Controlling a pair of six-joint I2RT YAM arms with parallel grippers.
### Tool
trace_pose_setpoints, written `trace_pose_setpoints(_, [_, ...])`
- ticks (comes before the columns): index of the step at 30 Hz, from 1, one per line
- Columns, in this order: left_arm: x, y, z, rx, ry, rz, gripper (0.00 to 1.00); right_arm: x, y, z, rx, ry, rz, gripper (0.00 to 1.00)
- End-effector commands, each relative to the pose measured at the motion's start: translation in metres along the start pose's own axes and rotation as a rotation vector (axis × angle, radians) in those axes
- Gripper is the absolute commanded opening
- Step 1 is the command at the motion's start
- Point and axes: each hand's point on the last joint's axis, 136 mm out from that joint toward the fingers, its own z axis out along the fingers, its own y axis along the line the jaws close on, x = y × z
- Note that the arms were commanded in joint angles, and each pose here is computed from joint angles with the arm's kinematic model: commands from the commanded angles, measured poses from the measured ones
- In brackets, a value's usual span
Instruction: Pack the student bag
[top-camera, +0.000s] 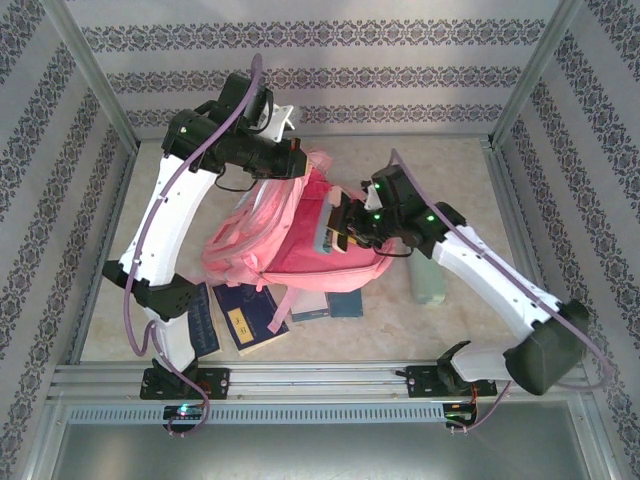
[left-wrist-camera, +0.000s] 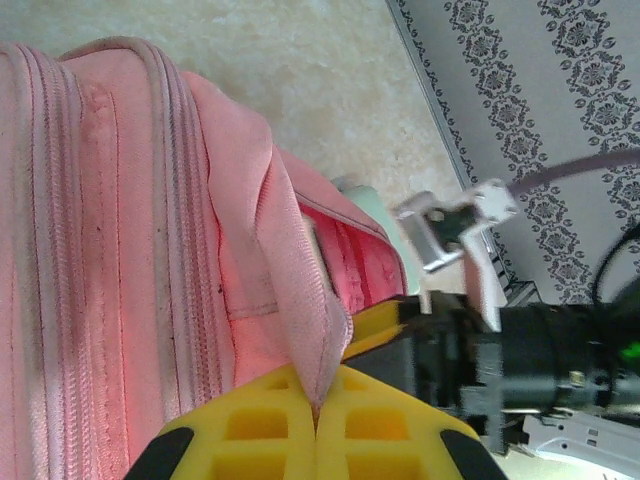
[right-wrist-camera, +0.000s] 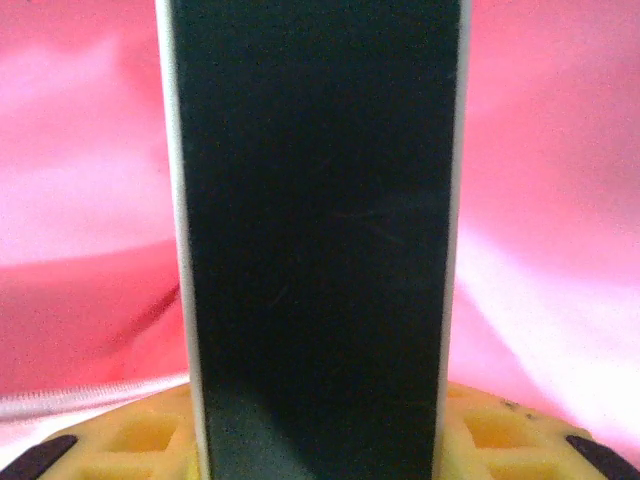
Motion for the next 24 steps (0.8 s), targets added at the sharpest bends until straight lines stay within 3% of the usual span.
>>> trace_pose_setpoints(1, [-0.012, -0.029, -0.038, 0.077, -0.129, 0.109, 0.0, -0.008, 0.035, 0.023, -0.102, 0.024, 0.001, 0.32])
trace_pose_setpoints(6, [-0.006, -0.028, -0.04, 0.075, -0.123, 0.107, 0.0, -0.019, 0.022, 0.062, 0.002, 0.008, 0.083, 0.32])
trace_pose_setpoints(16, [-0.001, -0.032, -0.047, 0.089, -0.13, 0.141, 0.0, -0.069, 0.03, 0.11, -0.035, -0.247, 0.309, 0.31])
trace_pose_setpoints(20, [0.001, -0.031, -0.043, 0.096, -0.116, 0.14, 0.0, -0.087, 0.036, 0.12, -0.012, -0.335, 0.322, 0.31])
trace_pose_setpoints(22, [0.001, -0.03, -0.042, 0.092, -0.115, 0.142, 0.0, -0.09, 0.037, 0.132, -0.008, -0.333, 0.337, 0.46])
trace_pose_setpoints(24, [0.0, -0.03, -0.04, 0.095, -0.113, 0.141, 0.0, -0.089, 0.042, 0.142, -0.011, -0.314, 0.319, 0.73])
